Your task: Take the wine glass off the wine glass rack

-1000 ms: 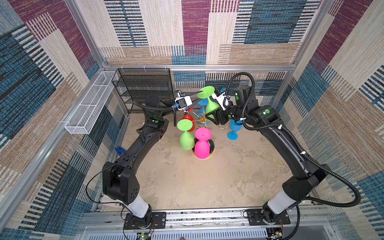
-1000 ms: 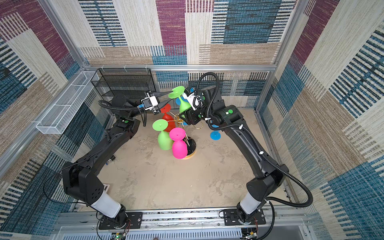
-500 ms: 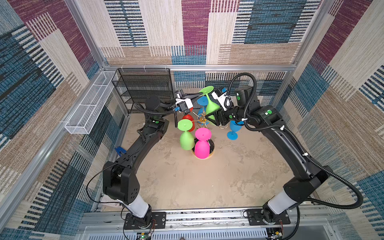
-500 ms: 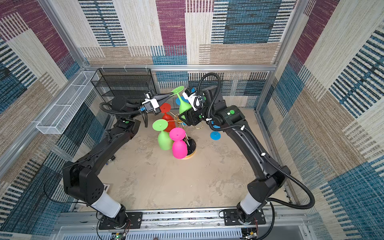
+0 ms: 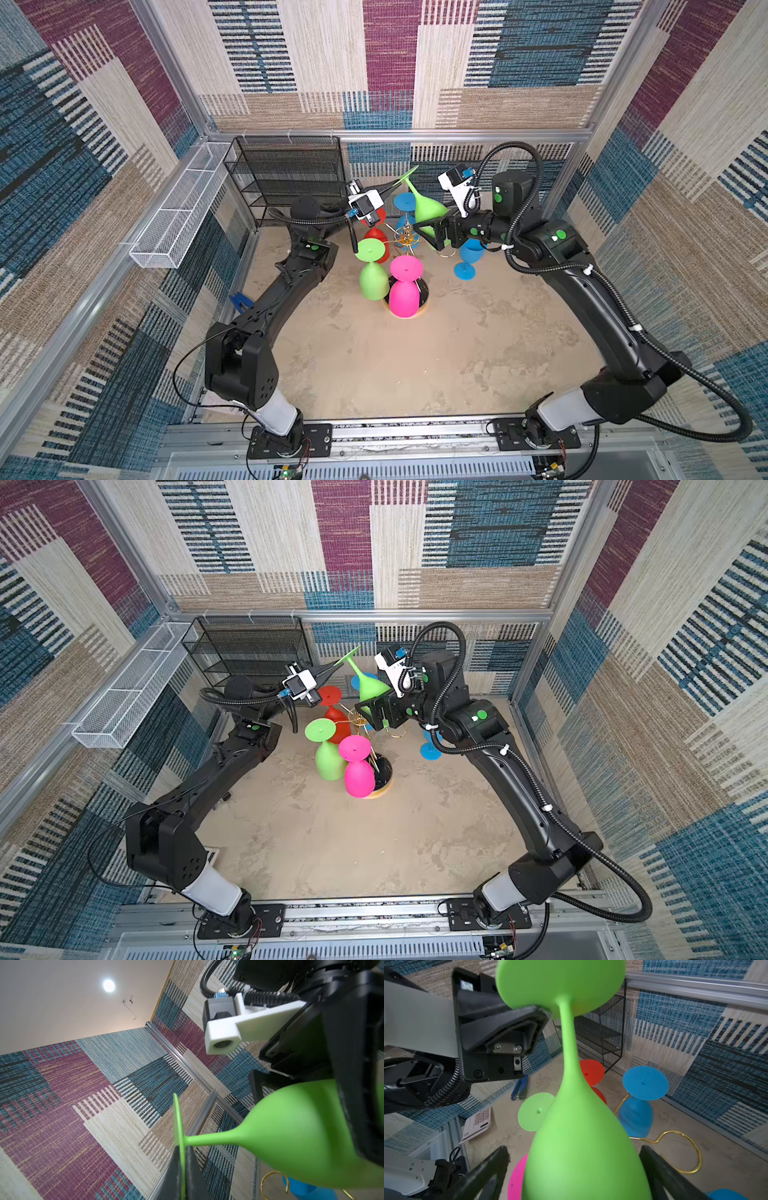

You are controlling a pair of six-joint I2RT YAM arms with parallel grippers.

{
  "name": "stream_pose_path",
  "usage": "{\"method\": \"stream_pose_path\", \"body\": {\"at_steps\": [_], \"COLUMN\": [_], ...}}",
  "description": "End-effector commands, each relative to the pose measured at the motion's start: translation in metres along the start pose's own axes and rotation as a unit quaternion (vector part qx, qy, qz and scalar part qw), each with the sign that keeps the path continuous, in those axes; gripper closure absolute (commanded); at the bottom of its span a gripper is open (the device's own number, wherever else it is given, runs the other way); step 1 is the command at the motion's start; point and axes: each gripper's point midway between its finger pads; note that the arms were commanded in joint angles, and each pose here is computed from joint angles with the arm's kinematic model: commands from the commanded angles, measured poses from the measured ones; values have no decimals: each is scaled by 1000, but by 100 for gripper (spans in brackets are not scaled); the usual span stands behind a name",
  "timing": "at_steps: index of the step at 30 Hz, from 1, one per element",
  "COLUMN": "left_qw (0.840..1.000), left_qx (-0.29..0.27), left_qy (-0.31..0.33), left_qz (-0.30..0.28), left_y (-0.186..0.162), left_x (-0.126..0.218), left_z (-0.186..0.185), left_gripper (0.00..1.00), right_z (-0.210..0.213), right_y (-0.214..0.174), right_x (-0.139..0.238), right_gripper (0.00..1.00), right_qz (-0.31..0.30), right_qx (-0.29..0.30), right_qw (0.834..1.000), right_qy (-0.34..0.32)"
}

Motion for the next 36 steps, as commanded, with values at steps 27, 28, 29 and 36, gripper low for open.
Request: {"method": "stream_pose_path", "body": {"at_steps": [27,28,29,36], "left_qw": [923,923,923,921], "left_qx": [350,352,351,357], "left_qy": [96,94,94,90], "left_qz": [126,126,126,127], "left_y": [-32,-32,-31,-31], "left_x": [33,33,33,33], "left_z": [6,5,5,3], "left_gripper": [100,100,100,100], "right_z": [-43,-43,-43,-33], "right_y": [22,21,20,19], "right_x": [72,68,64,33], "right_gripper": [36,37,37,40], "right_qz": [-167,-165,-163,-153], "right_qx": [-99,-102,-103,-105], "right_qw": [980,980,980,981], "right_qy": [31,36,38,57]}}
Point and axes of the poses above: each gripper's point midway between its finger pads, its own x axis back along the fingers, its own z axis along the line the jaws close on, y = z × x, and after that the axes turned 10 degrees about -x, right-handed
